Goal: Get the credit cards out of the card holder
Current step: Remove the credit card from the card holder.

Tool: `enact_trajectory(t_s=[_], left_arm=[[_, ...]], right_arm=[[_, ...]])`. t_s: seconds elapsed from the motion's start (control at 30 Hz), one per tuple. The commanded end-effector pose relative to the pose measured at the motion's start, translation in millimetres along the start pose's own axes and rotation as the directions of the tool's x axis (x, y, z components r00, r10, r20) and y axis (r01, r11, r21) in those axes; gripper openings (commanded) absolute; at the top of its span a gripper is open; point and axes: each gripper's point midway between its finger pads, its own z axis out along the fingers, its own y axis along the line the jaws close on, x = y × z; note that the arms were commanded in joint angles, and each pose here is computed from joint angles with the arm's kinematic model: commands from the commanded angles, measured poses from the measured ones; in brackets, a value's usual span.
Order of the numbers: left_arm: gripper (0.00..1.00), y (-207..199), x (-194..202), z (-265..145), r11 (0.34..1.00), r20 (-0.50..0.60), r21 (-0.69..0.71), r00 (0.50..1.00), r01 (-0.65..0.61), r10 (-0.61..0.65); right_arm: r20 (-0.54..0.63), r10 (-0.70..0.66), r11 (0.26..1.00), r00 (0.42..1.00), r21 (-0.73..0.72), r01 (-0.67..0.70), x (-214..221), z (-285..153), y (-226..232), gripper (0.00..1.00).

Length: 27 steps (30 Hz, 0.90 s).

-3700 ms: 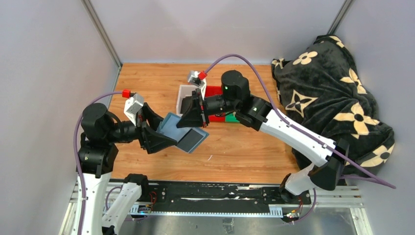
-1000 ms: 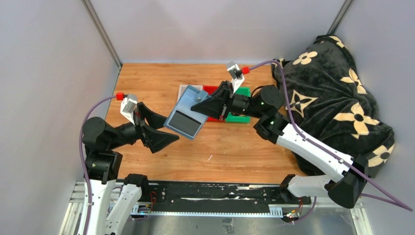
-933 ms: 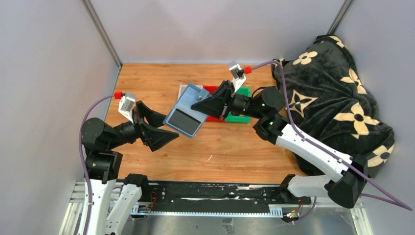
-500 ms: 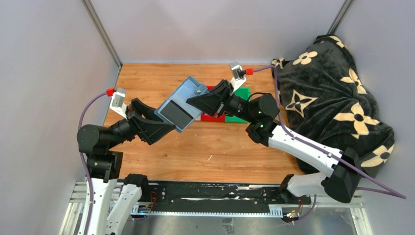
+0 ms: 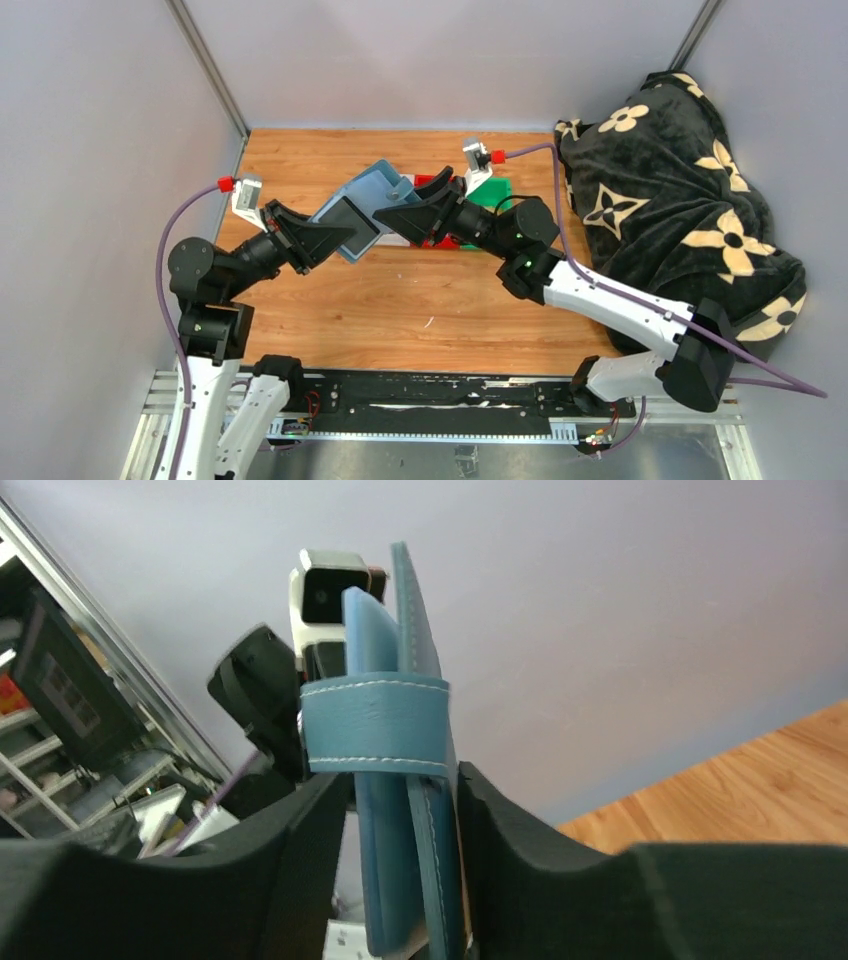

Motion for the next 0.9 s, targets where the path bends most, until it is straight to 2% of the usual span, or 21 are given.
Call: enact_trajectory(t_s=[0.0, 0.07, 0.17, 0.27, 0.33, 0.43, 0.67, 0.87], left_arm=[[0.00, 19, 4, -3, 0.985, -0.070, -0.091, 0.988, -0.143, 0.137], [0.00, 26, 9, -7, 0.973, -0.129, -0.116, 0.974, -0.199, 0.184], [0.00, 30, 17, -11, 0.961, -0.217, -0.109, 0.949, -0.255, 0.227], [0.00, 41, 32, -18, 0.947, -0.335, -0.096, 0.906, -0.307, 0.260], [0.00, 49, 42, -23, 0.932, -0.415, -0.070, 0.860, -0.355, 0.296], [0.00, 61, 57, -32, 0.916, -0.507, -0.036, 0.797, -0.400, 0.328], [0.00, 79, 78, -44, 0.869, -0.643, 0.057, 0.648, -0.491, 0.408], [0.00, 76, 89, -50, 0.856, -0.663, 0.126, 0.599, -0.501, 0.448]], right_arm=[[-0.117, -0.110, 0.994, 0.987, -0.016, 0.109, -3, -15, -1, 0.51], [-0.215, -0.169, 0.985, 0.962, -0.015, 0.170, 5, -19, -6, 0.54], [-0.380, -0.268, 0.961, 0.885, -0.039, 0.274, 24, -26, -18, 0.60], [-0.475, -0.308, 0.942, 0.824, -0.030, 0.335, 31, -31, -30, 0.66], [-0.492, -0.333, 0.933, 0.805, -0.046, 0.357, 29, -31, -29, 0.71], [-0.533, -0.332, 0.934, 0.778, -0.070, 0.351, 32, -31, -27, 0.73], [-0.633, -0.297, 0.943, 0.714, -0.078, 0.323, 51, -27, -43, 0.77], [-0.685, -0.283, 0.950, 0.671, -0.105, 0.294, 74, -30, -52, 0.79]])
